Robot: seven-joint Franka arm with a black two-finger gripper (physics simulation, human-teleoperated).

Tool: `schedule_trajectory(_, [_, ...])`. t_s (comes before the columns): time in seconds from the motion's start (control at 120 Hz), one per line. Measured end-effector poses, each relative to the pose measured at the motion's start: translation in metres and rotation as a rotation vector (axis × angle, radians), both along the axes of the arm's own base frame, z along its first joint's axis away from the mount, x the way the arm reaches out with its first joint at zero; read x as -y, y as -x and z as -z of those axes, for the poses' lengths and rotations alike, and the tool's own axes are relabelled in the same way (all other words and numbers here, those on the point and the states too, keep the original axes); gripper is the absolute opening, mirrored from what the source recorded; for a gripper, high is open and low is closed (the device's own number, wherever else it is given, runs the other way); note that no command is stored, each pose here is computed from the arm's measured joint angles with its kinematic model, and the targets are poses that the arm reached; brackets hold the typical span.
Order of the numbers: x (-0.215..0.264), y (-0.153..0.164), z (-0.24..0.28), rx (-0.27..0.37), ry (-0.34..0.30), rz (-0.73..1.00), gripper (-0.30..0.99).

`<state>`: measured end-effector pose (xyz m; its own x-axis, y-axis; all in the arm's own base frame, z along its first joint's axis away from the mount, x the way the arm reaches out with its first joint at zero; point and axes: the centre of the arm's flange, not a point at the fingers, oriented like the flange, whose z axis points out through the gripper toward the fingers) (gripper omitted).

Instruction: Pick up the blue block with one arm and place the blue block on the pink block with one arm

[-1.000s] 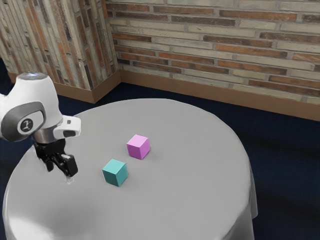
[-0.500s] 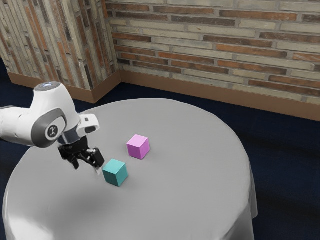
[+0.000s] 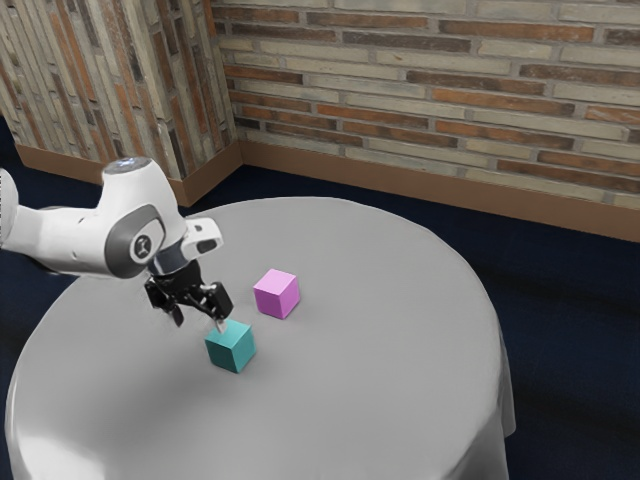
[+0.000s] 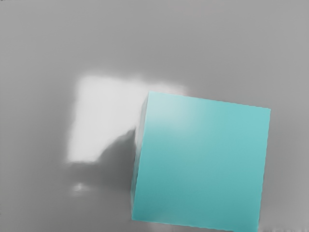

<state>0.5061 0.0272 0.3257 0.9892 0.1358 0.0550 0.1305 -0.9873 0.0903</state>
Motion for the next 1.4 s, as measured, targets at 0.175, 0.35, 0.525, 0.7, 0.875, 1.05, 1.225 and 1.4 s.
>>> schedule_trajectory(0.175, [0.006,-0.016,0.013,-0.027,-0.008,0.064,0.69])
schedule_trajectory(0.35, [0.016,-0.028,0.024,-0.044,-0.001,0.108,0.69])
schedule_trajectory(0.525, [0.018,-0.031,0.037,-0.065,0.012,0.118,0.69])
schedule_trajectory(0.7, [0.024,-0.037,0.04,-0.065,0.014,0.135,0.69])
schedule_trajectory(0.875, [0.026,-0.039,0.05,-0.09,0.015,0.137,0.69])
schedule_trajectory(1.05, [0.027,-0.038,0.059,-0.111,0.003,0.14,0.69])
schedule_trajectory(1.225, [0.025,-0.037,0.064,-0.126,-0.009,0.135,0.69])
schedule_trajectory(1.4, [0.025,-0.045,0.064,-0.12,-0.021,0.131,0.69])
